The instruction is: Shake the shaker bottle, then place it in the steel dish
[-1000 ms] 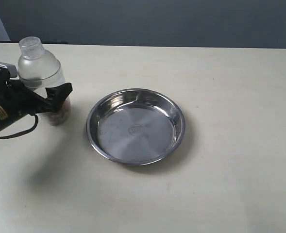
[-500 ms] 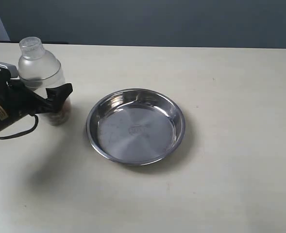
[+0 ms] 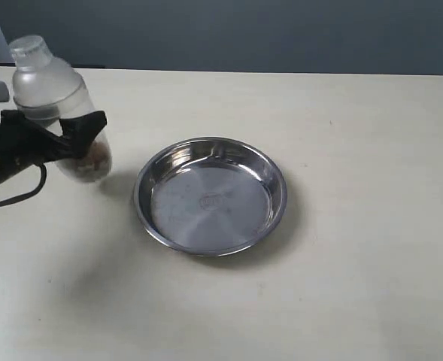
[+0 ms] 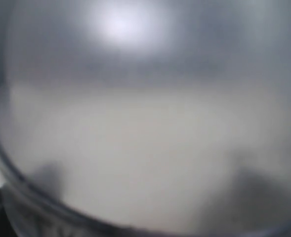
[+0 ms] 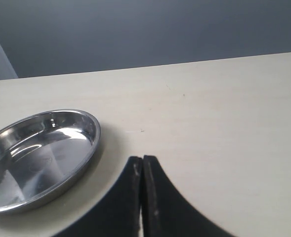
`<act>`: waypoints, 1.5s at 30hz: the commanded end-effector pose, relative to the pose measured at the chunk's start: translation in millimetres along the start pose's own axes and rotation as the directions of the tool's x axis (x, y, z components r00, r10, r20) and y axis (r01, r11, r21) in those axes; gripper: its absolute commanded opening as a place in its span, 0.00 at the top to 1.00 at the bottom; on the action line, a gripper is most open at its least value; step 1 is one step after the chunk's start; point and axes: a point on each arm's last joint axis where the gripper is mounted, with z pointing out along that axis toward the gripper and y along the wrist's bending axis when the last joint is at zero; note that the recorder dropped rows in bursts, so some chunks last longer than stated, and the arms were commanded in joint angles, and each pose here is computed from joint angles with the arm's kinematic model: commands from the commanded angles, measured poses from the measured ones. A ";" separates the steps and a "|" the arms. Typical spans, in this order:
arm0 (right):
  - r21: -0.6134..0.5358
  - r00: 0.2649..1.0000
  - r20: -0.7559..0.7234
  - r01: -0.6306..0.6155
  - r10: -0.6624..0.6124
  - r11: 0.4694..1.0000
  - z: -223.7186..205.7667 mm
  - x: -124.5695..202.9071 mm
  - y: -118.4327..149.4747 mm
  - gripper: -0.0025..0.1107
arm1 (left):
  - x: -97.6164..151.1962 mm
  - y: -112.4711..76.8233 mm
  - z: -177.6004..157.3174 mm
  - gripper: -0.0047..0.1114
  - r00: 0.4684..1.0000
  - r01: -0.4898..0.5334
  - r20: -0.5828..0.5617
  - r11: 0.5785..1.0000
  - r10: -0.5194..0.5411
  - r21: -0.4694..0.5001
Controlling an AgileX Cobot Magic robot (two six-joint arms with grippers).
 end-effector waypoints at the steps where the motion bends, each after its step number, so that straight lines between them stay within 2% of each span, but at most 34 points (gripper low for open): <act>1: 0.000 1.000 0.012 0.006 -0.006 1.000 -0.2 -0.6 -0.1 0.98 | -56.3 -31.0 -20.2 0.96 0.982 -0.055 0.186 0.989 0.028 0.140; 4: 0.000 1.000 0.012 0.006 -0.006 1.000 -0.2 -0.6 -0.1 0.98 | -83.6 -53.2 -36.8 0.96 0.968 -0.115 0.244 0.965 0.056 0.237; 7: 0.000 1.000 0.012 0.006 -0.006 1.000 -0.2 -0.6 -0.1 0.98 | -96.7 -66.6 -48.3 0.96 0.960 -0.152 0.270 0.945 0.072 0.288; 12: 0.000 1.000 0.012 0.006 -0.006 1.000 -0.2 -0.6 -0.1 0.98 | -100.0 -80.7 -48.3 0.96 0.966 -0.124 0.257 0.925 0.030 0.358; 15: 0.000 1.000 0.012 0.006 -0.006 1.000 -0.2 -0.6 -0.1 0.98 | -100.4 -101.7 -41.9 0.96 0.964 -0.165 0.259 0.884 0.052 0.438; 16: 0.000 1.000 0.012 0.006 -0.006 1.000 -0.2 -0.6 -0.1 0.98 | -99.0 -111.9 -39.0 0.96 0.963 -0.191 0.258 0.858 0.070 0.477; 19: 0.000 1.000 0.012 0.006 -0.006 1.000 -0.2 -0.6 -0.1 0.98 | -65.4 -122.5 -15.9 0.96 0.975 -0.208 0.021 0.883 0.220 0.421; 20: 0.000 1.000 0.012 0.006 -0.006 1.000 -0.2 -0.6 -0.1 0.98 | -57.2 -128.2 -12.0 0.96 0.969 -0.219 -0.004 0.870 0.246 0.441; 22: 0.000 1.000 0.012 0.006 -0.006 1.000 -0.2 -0.6 -0.1 0.98 | -64.9 -136.6 -11.3 0.96 0.966 -0.252 0.071 0.849 0.248 0.464; 23: 0.000 1.000 0.012 0.006 -0.006 1.000 -0.2 -0.6 -0.1 0.98 | -79.6 -139.1 -12.9 0.96 0.967 -0.252 0.140 0.856 0.211 0.452; 24: 0.000 1.000 0.012 0.006 -0.006 1.000 -0.2 -0.6 -0.1 0.98 | -113.2 -141.9 -17.8 0.96 0.954 -0.252 0.256 0.884 0.158 0.394; 25: 0.000 1.000 0.012 0.006 -0.006 1.000 -0.2 -0.6 -0.1 0.98 | -126.9 -144.4 -21.8 0.96 0.944 -0.268 0.288 0.887 0.163 0.376; 26: 0.000 1.000 0.012 0.006 -0.006 1.000 -0.2 -0.6 -0.1 0.98 | -133.2 -148.7 -25.1 0.96 0.949 -0.279 0.246 0.882 0.195 0.379; 27: 0.000 1.000 0.012 0.006 -0.006 1.000 -0.2 -0.6 -0.1 0.98 | -127.0 -151.9 -24.3 0.96 0.956 -0.284 0.191 0.871 0.223 0.401; 28: 0.000 1.000 0.012 0.006 -0.006 1.000 -0.2 -0.6 -0.1 0.98 | -105.2 -151.0 -16.7 0.96 0.968 -0.235 0.015 0.881 0.251 0.411; 29: 0.000 1.000 0.012 0.006 -0.006 1.000 -0.2 -0.6 -0.1 0.98 | -95.7 -148.8 -13.6 0.96 0.960 -0.226 -0.061 0.886 0.272 0.405; 30: 0.000 1.000 0.012 0.006 -0.006 1.000 -0.2 -0.6 -0.1 0.98 | -102.2 -153.5 -17.8 0.96 0.955 -0.249 -0.037 0.862 0.295 0.441; 31: 0.000 1.000 0.012 0.006 -0.006 1.000 -0.2 -0.6 -0.1 0.98 | -128.6 -163.7 -28.6 0.96 0.952 -0.300 0.092 0.837 0.291 0.458; 33: 0.000 1.000 0.012 0.006 -0.006 1.000 -0.2 -0.6 -0.1 0.98 | -174.3 -177.8 -56.5 0.96 0.920 -0.376 0.273 0.823 0.280 0.425; 34: 0.000 1.000 0.012 0.006 -0.006 1.000 -0.2 -0.6 -0.1 0.98 | -175.1 -176.3 -58.6 0.96 0.923 -0.369 0.264 0.837 0.280 0.404; 35: 0.000 1.000 0.012 0.006 -0.006 1.000 -0.2 -0.6 -0.1 0.98 | -151.5 -163.8 -47.0 0.96 0.965 -0.263 0.105 0.892 0.242 0.367; 36: 0.000 1.000 0.012 0.006 -0.006 1.000 -0.2 -0.6 -0.1 0.98 | -134.4 -156.7 -39.2 0.96 0.981 -0.182 0.001 0.920 0.194 0.347; 37: 0.000 1.000 0.012 0.006 -0.006 1.000 -0.2 -0.6 -0.1 0.98 | -120.6 -157.4 -35.0 0.96 0.985 -0.119 -0.069 0.911 0.158 0.395; 38: 0.000 1.000 0.012 0.006 -0.006 1.000 -0.2 -0.6 -0.1 0.98 | -125.9 -163.9 -37.8 0.96 0.987 -0.131 -0.025 0.882 0.160 0.453; 39: 0.000 1.000 0.012 0.006 -0.006 1.000 -0.2 -0.6 -0.1 0.98 | -153.9 -177.4 -49.3 0.96 0.978 -0.206 0.137 0.828 0.158 0.522; 41: 0.000 1.000 0.012 0.006 -0.006 1.000 -0.2 -0.6 -0.1 0.98 | -181.1 -187.0 -63.1 0.96 0.958 -0.255 0.252 0.809 0.137 0.530; 42: 0.000 1.000 0.012 0.006 -0.006 1.000 -0.2 -0.6 -0.1 0.98 | -184.5 -187.0 -64.6 0.96 0.948 -0.290 0.269 0.816 0.172 0.500; 43: 0.000 1.000 0.012 0.006 -0.006 1.000 -0.2 -0.6 -0.1 0.98 | -178.7 -183.5 -60.8 0.96 0.949 -0.299 0.237 0.835 0.209 0.462; 45: 0.000 1.000 0.012 0.006 -0.006 1.000 -0.2 -0.6 -0.1 0.98 | -142.4 -170.5 -42.9 0.96 0.974 -0.220 0.048 0.883 0.220 0.414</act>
